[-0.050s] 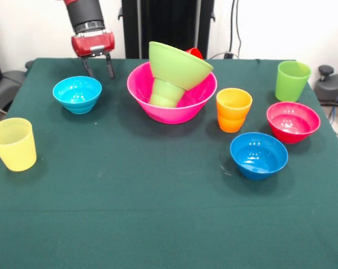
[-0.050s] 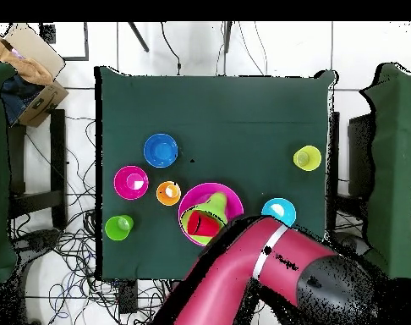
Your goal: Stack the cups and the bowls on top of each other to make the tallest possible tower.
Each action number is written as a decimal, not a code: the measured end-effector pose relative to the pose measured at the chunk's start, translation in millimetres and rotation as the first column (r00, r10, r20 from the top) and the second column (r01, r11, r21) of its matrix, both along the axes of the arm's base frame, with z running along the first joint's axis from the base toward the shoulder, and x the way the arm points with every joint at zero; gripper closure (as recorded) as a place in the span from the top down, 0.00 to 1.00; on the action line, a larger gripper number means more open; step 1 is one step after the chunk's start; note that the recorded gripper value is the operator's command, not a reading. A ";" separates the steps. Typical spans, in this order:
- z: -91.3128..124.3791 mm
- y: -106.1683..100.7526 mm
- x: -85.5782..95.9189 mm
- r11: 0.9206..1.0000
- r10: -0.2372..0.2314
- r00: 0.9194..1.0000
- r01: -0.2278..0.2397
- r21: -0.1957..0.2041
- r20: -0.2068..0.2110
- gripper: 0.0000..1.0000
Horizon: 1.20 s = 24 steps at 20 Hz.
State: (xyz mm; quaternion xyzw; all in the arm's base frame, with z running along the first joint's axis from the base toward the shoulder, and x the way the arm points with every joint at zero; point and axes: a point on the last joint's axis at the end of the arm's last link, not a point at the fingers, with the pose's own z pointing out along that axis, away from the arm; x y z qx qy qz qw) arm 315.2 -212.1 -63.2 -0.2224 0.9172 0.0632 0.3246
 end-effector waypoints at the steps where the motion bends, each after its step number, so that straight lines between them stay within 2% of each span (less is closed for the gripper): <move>1: 0.2 -0.2 2.3 1.000 0.001 1.000 -0.001 0.000 0.003 1.00; 7: -0.9 0.4 19.1 1.000 0.016 1.000 -0.016 0.006 0.020 1.00; 20: -2.8 8.2 37.7 0.998 0.069 0.997 -0.069 -0.003 0.038 1.00; 22: -3.3 10.6 39.8 0.997 0.082 0.996 -0.082 -0.007 0.034 1.00; 24: -3.8 15.0 40.0 0.992 0.125 0.992 -0.125 -0.015 0.006 1.00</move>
